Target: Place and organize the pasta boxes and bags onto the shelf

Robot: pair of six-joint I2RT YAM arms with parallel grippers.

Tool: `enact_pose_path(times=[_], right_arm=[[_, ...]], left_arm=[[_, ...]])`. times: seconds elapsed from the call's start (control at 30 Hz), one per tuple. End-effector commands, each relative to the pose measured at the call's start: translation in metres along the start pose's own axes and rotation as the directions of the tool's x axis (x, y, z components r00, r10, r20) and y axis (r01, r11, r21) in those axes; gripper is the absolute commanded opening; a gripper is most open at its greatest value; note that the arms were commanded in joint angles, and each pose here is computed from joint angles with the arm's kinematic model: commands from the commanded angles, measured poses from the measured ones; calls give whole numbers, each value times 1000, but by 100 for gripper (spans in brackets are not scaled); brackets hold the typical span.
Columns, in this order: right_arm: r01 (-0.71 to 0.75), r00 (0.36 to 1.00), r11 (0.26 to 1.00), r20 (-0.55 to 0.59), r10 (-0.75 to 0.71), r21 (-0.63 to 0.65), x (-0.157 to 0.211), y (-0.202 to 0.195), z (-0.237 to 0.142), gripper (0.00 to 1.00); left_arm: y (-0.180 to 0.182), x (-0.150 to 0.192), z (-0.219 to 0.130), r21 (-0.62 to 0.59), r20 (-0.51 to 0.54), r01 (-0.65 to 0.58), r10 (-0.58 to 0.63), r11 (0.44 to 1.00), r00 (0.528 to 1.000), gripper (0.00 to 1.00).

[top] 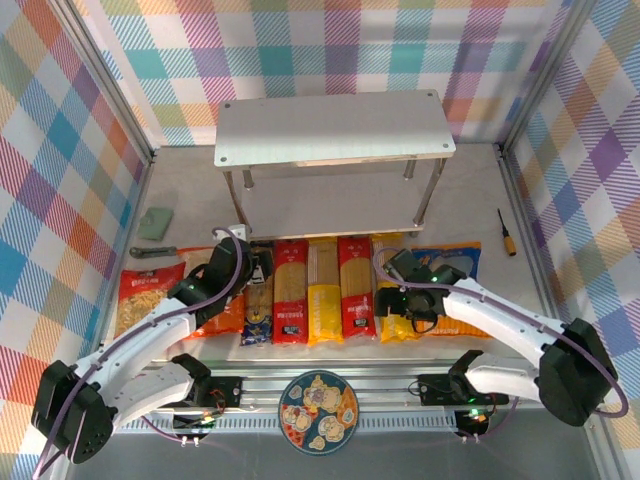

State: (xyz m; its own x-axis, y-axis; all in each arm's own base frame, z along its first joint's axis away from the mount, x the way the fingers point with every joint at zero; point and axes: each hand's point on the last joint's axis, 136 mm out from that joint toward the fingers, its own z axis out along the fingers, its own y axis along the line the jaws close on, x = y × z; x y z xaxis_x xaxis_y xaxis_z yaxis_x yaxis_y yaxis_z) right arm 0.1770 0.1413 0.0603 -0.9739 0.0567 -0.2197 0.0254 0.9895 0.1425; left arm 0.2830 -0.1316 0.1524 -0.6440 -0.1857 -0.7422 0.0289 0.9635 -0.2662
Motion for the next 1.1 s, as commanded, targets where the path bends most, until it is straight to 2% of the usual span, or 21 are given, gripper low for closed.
enact_pose_path(times=[0.0,0.57,0.83,1.07], right_arm=[[0,1000,1000,-11,0,26,-2,1,6,91],[47,992,994,-119,-35,96,5,0,37,95],[94,989,990,-124,-81,106,-9,11,37,97],[78,981,983,-186,-47,167,9,-6,44,98]], left_arm=[[-17,-13,-3,56,25,14,-15,998,1000,58],[-16,-11,0,41,21,11,-12,999,1000,59],[-15,-10,1,34,18,10,-11,999,1000,59],[-14,-12,1,28,21,7,-8,1000,1000,59]])
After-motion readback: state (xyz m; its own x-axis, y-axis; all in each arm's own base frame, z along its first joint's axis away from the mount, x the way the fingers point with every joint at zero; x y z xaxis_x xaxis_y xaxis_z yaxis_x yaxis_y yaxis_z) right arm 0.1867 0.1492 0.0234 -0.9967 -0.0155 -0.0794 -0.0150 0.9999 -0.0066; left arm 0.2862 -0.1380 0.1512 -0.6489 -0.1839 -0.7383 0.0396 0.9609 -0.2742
